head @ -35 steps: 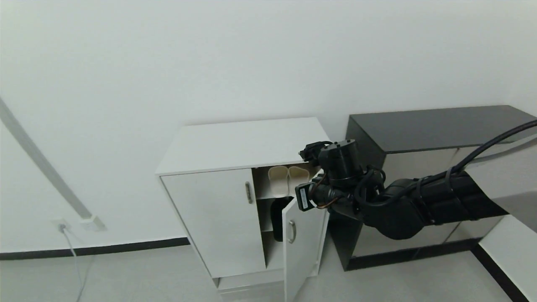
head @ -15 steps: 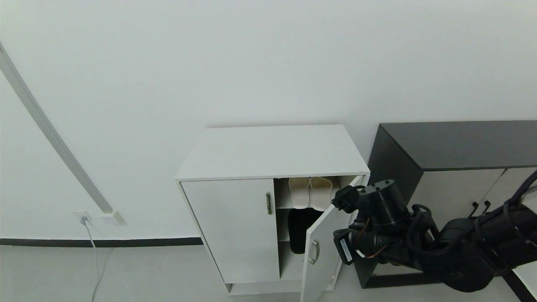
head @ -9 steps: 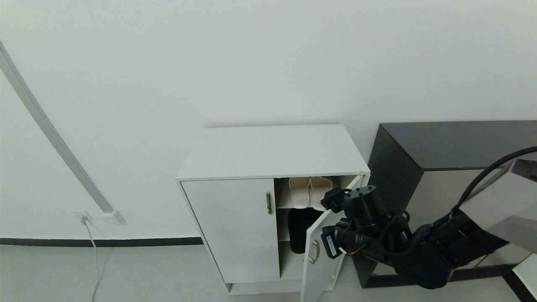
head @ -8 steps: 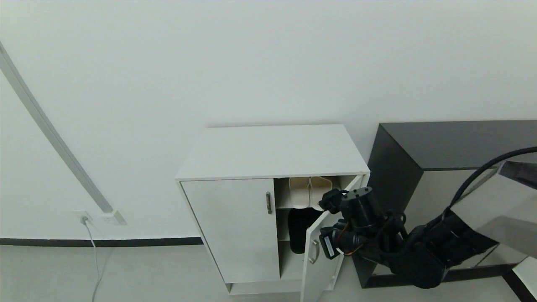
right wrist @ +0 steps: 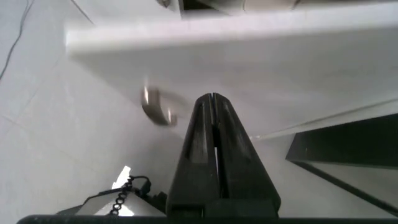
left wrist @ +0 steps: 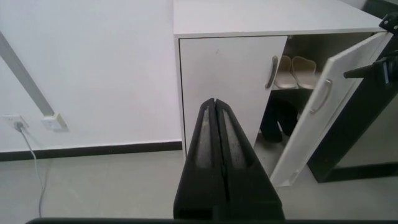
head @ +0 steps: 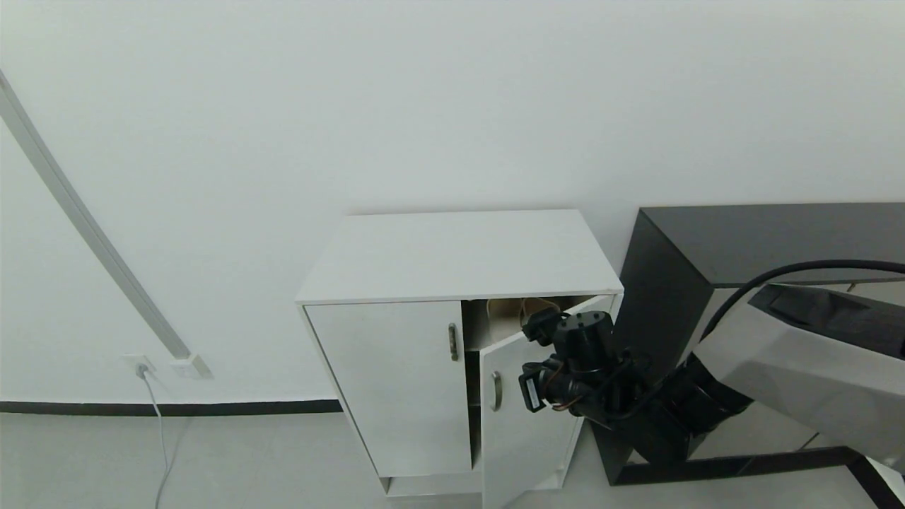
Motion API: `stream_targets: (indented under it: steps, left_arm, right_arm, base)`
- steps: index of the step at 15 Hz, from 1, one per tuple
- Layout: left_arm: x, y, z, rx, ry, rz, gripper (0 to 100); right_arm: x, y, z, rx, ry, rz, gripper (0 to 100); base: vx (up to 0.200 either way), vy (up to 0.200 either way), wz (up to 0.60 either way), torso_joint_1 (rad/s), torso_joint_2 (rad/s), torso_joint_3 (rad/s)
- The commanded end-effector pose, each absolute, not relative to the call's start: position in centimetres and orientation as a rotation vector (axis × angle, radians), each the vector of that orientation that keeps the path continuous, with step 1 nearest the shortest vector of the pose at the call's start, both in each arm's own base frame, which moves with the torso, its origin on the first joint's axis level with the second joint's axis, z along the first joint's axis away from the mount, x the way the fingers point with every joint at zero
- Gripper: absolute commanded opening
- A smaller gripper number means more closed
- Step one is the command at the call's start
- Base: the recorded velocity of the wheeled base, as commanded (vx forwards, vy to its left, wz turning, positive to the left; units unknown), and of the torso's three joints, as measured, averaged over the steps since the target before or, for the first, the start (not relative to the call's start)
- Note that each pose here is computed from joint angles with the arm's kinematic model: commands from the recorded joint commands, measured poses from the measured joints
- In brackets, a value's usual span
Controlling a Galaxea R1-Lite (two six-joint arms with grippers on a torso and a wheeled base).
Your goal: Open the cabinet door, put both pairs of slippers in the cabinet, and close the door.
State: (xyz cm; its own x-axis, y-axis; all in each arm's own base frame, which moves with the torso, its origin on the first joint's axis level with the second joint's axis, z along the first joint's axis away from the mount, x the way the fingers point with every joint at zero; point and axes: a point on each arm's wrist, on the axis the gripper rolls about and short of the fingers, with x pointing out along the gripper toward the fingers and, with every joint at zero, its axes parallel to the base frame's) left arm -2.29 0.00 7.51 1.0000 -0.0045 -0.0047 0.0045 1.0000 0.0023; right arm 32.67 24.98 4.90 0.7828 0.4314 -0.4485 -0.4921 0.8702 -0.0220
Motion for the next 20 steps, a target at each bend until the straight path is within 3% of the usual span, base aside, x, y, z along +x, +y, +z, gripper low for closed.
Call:
stream_targets:
  steps: [1,20]
  left_arm:
    - [-2.3,0.0,7.5,0.002,0.003,-0.005,0]
    - [-2.3,0.0,7.5,0.002,0.005,-0.005,0]
  right_arm:
    - [33.5,25.3,4.1,-0.140,0.450,0.494,0]
    - [37.9,26.0,4.9,-0.096,0.347,0.456,0]
  base:
    - [0.000,0.000,0.00,0.000,0.00,0.000]
    - [0.000,0.000,0.00,0.000,0.00,0.000]
